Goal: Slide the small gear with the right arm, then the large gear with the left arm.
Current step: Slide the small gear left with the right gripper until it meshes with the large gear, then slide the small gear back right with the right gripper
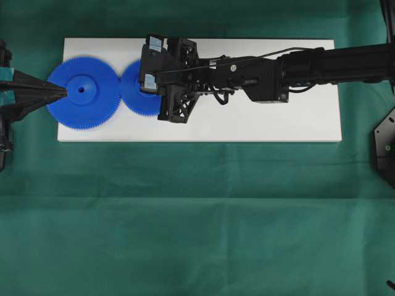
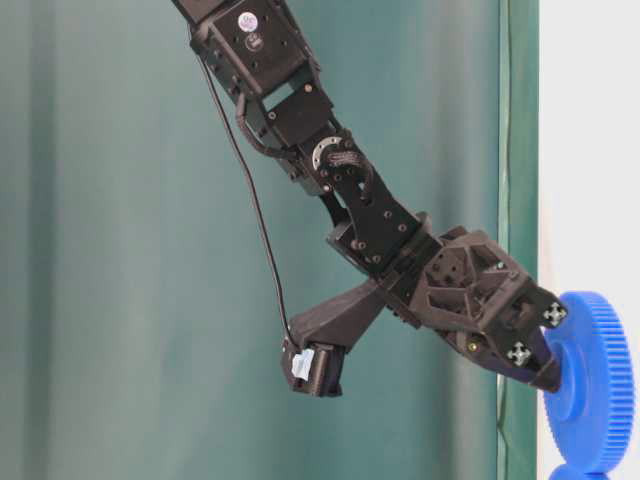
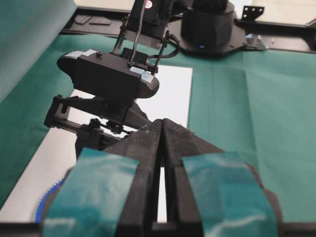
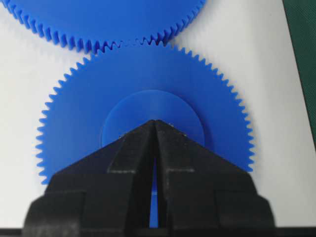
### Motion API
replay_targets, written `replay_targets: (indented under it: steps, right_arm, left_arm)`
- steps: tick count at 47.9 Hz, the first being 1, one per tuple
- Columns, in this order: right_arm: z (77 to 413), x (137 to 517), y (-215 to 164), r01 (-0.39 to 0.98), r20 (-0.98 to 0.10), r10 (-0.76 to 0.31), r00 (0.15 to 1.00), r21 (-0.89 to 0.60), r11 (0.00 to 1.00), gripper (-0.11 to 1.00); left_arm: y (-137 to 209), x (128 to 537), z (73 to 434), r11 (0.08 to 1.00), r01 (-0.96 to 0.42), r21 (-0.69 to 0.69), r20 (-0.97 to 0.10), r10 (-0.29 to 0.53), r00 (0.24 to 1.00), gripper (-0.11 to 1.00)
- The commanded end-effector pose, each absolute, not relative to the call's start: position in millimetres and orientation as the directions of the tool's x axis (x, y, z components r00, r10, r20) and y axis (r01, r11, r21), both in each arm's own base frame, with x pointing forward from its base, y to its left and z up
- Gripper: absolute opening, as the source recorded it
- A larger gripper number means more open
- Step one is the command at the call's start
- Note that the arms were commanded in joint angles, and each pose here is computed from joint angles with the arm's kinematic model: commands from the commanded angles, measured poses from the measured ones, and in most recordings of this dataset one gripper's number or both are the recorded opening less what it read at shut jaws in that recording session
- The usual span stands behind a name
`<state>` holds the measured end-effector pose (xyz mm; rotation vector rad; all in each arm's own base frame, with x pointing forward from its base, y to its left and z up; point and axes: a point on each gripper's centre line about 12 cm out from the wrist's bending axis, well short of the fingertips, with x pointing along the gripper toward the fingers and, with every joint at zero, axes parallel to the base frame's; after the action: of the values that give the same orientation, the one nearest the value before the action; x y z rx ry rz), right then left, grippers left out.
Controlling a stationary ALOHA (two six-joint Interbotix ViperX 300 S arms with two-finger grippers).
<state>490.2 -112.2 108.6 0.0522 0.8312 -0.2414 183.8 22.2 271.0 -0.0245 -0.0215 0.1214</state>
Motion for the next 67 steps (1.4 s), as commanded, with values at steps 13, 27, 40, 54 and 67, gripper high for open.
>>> replay_targets:
  steps: [13, 27, 40, 54, 67]
  right_arm:
    - [98, 479, -108, 0.245, -0.795, -0.190, 0.575, -0.055, 0.968, 0.50]
    - [83, 444, -113, 0.314, -0.844, -0.192, 0.501, -0.029, 0.949, 0.50]
    - [64, 370, -115, 0.451, -0.905, -0.184, 0.383, 0.009, 0.892, 0.50]
    - [58, 282, -105, 0.576, -0.945, -0.168, 0.282, 0.026, 0.817, 0.50]
    - [58, 217, -85, 0.686, -0.966, -0.152, 0.209, 0.034, 0.727, 0.50]
  left_arm:
    - [22, 185, 275, 0.992, -0.120, -0.030, 0.029, 0.121, 0.992, -0.01]
    - [22, 185, 274, 0.992, -0.121, -0.030, 0.023, 0.122, 0.992, -0.01]
    - [22, 184, 269, 0.992, -0.121, -0.026, 0.008, 0.121, 0.993, -0.01]
    - [23, 187, 266, 0.992, -0.121, -0.021, -0.009, 0.121, 0.993, -0.01]
    - [23, 188, 266, 0.992, -0.122, -0.021, -0.012, 0.121, 0.993, -0.01]
